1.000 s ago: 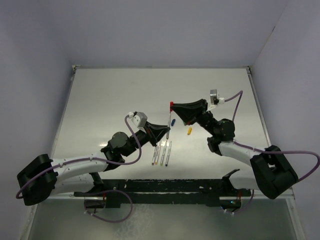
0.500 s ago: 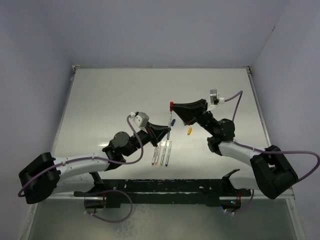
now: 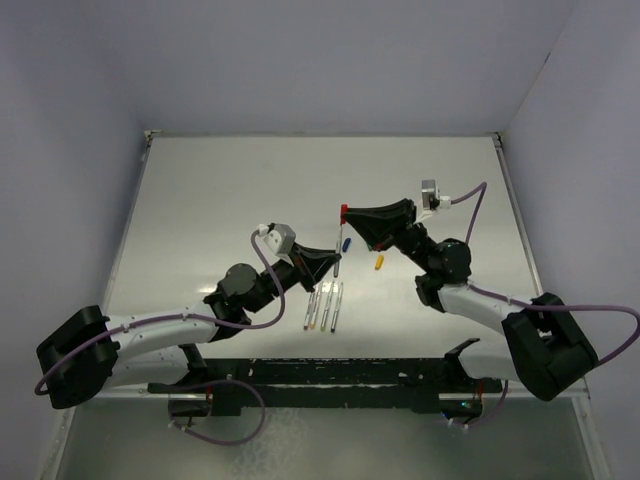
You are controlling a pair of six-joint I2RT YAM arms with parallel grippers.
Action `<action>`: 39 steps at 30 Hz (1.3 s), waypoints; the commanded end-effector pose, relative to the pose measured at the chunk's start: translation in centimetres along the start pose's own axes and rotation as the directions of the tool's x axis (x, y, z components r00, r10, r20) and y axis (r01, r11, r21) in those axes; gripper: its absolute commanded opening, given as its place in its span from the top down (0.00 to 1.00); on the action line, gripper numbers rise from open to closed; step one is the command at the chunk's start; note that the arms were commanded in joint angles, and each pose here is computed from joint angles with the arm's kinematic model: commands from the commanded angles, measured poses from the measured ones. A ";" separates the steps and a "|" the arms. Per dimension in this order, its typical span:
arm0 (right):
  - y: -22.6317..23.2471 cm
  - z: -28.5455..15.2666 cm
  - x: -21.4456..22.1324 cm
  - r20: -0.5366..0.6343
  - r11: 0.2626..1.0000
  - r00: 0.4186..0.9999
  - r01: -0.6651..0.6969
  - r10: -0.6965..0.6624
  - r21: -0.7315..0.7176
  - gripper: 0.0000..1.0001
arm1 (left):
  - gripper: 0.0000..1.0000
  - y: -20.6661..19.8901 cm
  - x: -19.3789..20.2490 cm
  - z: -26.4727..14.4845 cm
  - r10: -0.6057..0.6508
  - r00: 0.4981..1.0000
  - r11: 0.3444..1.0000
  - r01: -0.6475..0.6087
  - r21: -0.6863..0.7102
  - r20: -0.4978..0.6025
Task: Insert the pens into the pen caps
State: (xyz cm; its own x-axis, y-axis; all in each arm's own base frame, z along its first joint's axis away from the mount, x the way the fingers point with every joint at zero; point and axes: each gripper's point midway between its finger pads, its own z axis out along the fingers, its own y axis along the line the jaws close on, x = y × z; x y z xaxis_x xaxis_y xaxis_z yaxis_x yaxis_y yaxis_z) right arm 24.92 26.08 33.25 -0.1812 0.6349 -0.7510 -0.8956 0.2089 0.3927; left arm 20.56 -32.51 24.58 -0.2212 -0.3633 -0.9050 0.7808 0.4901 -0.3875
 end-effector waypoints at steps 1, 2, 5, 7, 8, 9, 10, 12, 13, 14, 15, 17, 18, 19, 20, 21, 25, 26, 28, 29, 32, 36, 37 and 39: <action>3.9 0.1 -3.2 0.122 0.986 0.990 0.082 -0.064 -0.142 1.00 | 1.00 -1.2 -3.0 0.3 0.017 0.995 0.999 -0.020 0.033 0.095; 3.8 0.1 -3.1 0.119 0.987 0.991 0.080 -0.064 -0.142 1.00 | 1.00 -1.2 -3.0 0.4 0.018 0.995 0.999 -0.022 0.034 0.095; 3.6 0.1 -2.8 0.112 0.988 0.992 0.074 -0.059 -0.137 1.00 | 1.00 -1.2 -3.0 0.5 0.021 0.995 0.999 -0.024 0.035 0.093; 3.5 0.1 -2.7 0.109 0.988 0.992 0.073 -0.058 -0.135 1.00 | 1.00 -1.3 -3.0 0.6 0.021 0.996 0.999 -0.025 0.038 0.092; 3.5 0.1 -2.6 0.108 0.988 0.992 0.075 -0.060 -0.134 1.00 | 1.00 -1.3 -2.9 0.6 0.021 0.996 0.999 -0.025 0.040 0.089; 3.4 0.2 -2.6 0.110 0.988 0.992 0.077 -0.062 -0.133 1.00 | 1.00 -1.4 -2.9 0.6 0.021 0.996 0.999 -0.025 0.042 0.089; 3.4 0.2 -2.6 0.111 0.988 0.992 0.082 -0.067 -0.133 1.00 | 1.00 -1.4 -2.9 0.7 0.021 0.996 0.999 -0.025 0.044 0.089; 3.4 0.3 -2.7 0.113 0.987 0.991 0.089 -0.074 -0.135 1.00 | 1.00 -1.4 -2.8 0.6 0.018 0.996 0.999 -0.023 0.047 0.087; 3.5 0.4 -2.7 0.114 0.986 0.991 0.091 -0.075 -0.138 1.00 | 1.00 -1.4 -2.8 0.6 0.019 0.996 0.999 -0.023 0.047 0.086; 3.5 0.5 -2.7 0.112 0.986 0.991 0.091 -0.075 -0.141 1.00 | 1.00 -1.4 -2.8 0.6 0.019 0.996 0.999 -0.023 0.049 0.087; 3.6 0.6 -2.8 0.112 0.985 0.991 0.093 -0.077 -0.145 1.00 | 1.00 -1.5 -2.8 0.6 0.018 0.996 0.999 -0.022 0.049 0.087; 3.6 0.7 -2.6 0.106 0.984 0.991 0.093 -0.077 -0.151 1.00 | 1.00 -1.5 -2.8 0.6 0.017 0.996 0.998 -0.021 0.052 0.086; 3.5 0.7 -2.6 0.105 0.984 0.992 0.092 -0.076 -0.150 1.00 | 1.00 -1.6 -2.9 0.6 0.016 0.996 0.998 -0.021 0.055 0.089; 3.5 0.8 -2.6 0.105 0.984 0.991 0.092 -0.077 -0.151 1.00 | 1.00 -1.6 -2.9 0.5 0.014 0.996 0.998 -0.019 0.055 0.087; 3.5 0.8 -2.6 0.104 0.984 0.992 0.092 -0.077 -0.151 1.00 | 1.00 -1.5 -2.8 0.5 0.014 0.996 0.998 -0.019 0.053 0.086; 3.5 0.8 -2.6 0.104 0.984 0.992 0.093 -0.078 -0.151 1.00 | 1.00 -1.5 -2.9 0.4 0.013 0.996 0.998 -0.017 0.052 0.088; 3.5 0.7 -2.4 0.101 0.984 0.991 0.099 -0.085 -0.150 1.00 | 1.00 -1.5 -3.1 0.3 0.013 0.995 0.998 -0.018 0.052 0.095; 3.5 0.7 -2.4 0.099 0.983 0.991 0.101 -0.086 -0.152 1.00 | 1.00 -1.6 -3.2 0.2 0.012 0.995 0.998 -0.018 0.054 0.097; 3.4 0.7 -2.4 0.100 0.983 0.991 0.106 -0.091 -0.151 1.00 | 1.00 -1.6 -3.2 0.2 0.013 0.995 0.998 -0.018 0.056 0.096; 3.4 0.8 -2.4 0.100 0.982 0.990 0.111 -0.096 -0.153 1.00 | 1.00 -1.7 -3.1 0.2 0.013 0.995 0.998 -0.018 0.059 0.094; 3.5 1.1 -2.5 0.098 0.979 0.989 0.123 -0.107 -0.165 1.00 | 1.00 -1.8 -2.9 0.2 0.008 0.996 0.998 -0.013 0.064 0.087; 3.6 1.5 -2.6 0.100 0.976 0.989 0.128 -0.112 -0.175 1.00 | 1.00 -1.7 -2.3 0.2 0.003 0.998 0.998 -0.008 0.066 0.070; 3.6 1.5 -2.7 0.101 0.976 0.988 0.129 -0.113 -0.177 1.00 | 1.00 -1.6 -2.1 0.1 0.001 0.998 0.998 -0.005 0.064 0.065; 3.9 1.5 -2.9 0.105 0.974 0.988 0.135 -0.117 -0.182 1.00 | 1.00 -1.4 -1.8 0.0 -0.006 0.998 0.998 0.003 0.059 0.062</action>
State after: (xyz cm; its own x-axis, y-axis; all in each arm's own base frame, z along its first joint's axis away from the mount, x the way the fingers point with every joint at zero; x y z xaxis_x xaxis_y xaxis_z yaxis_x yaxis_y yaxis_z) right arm 24.98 27.07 32.84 -0.1942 0.6130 -0.7659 -0.9052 0.1889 0.3808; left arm 20.48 -32.52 24.54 -0.2131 -0.3540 -0.9106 0.7870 0.4901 -0.3747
